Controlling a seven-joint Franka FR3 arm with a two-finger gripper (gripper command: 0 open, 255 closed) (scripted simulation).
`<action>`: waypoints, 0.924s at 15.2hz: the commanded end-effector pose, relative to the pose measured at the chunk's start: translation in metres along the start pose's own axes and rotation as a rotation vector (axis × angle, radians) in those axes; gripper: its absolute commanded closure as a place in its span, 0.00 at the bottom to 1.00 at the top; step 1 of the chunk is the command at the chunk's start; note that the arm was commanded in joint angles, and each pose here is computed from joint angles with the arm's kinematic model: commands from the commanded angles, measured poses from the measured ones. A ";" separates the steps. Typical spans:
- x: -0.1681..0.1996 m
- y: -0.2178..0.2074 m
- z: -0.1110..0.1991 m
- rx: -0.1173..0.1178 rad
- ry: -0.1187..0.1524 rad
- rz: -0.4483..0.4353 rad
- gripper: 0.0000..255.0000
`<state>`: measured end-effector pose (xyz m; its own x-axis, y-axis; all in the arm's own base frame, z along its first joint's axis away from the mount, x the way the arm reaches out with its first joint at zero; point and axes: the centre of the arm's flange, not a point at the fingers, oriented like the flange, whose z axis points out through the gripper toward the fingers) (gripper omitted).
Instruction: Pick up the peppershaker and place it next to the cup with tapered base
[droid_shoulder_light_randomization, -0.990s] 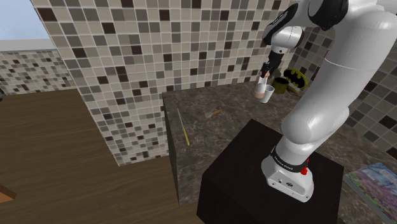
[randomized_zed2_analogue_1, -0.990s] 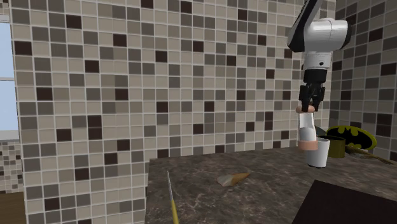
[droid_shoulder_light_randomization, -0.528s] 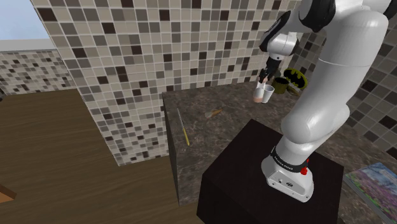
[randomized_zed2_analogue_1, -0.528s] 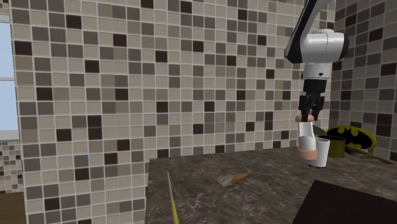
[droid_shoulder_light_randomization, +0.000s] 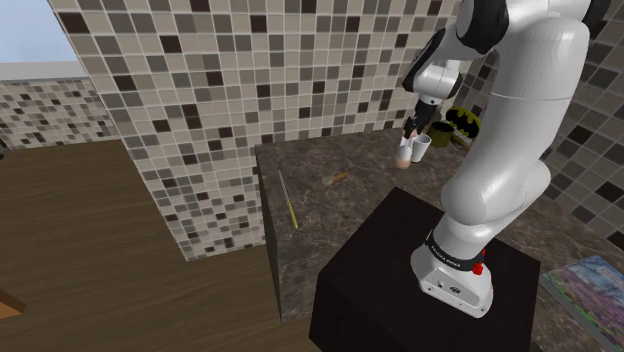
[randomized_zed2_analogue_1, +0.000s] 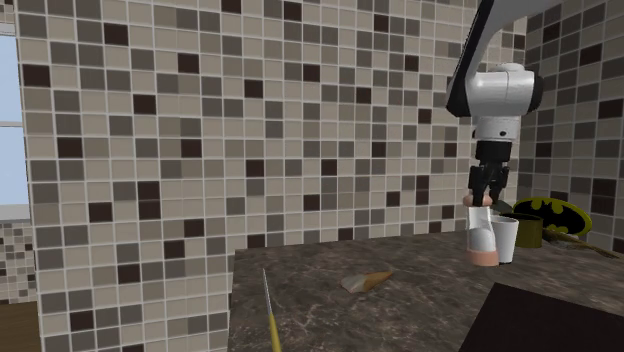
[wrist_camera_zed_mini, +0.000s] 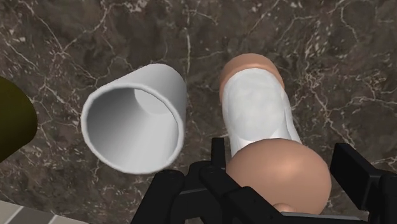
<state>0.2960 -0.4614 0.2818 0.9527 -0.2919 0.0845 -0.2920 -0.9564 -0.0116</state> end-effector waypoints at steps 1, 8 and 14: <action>-0.001 0.000 0.011 0.000 0.000 0.000 1.00; -0.002 0.000 0.014 0.000 0.000 0.000 1.00; -0.002 0.000 0.014 0.000 0.000 0.000 0.00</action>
<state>0.2957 -0.4614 0.2673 0.9526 -0.2921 0.0850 -0.2923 -0.9563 -0.0113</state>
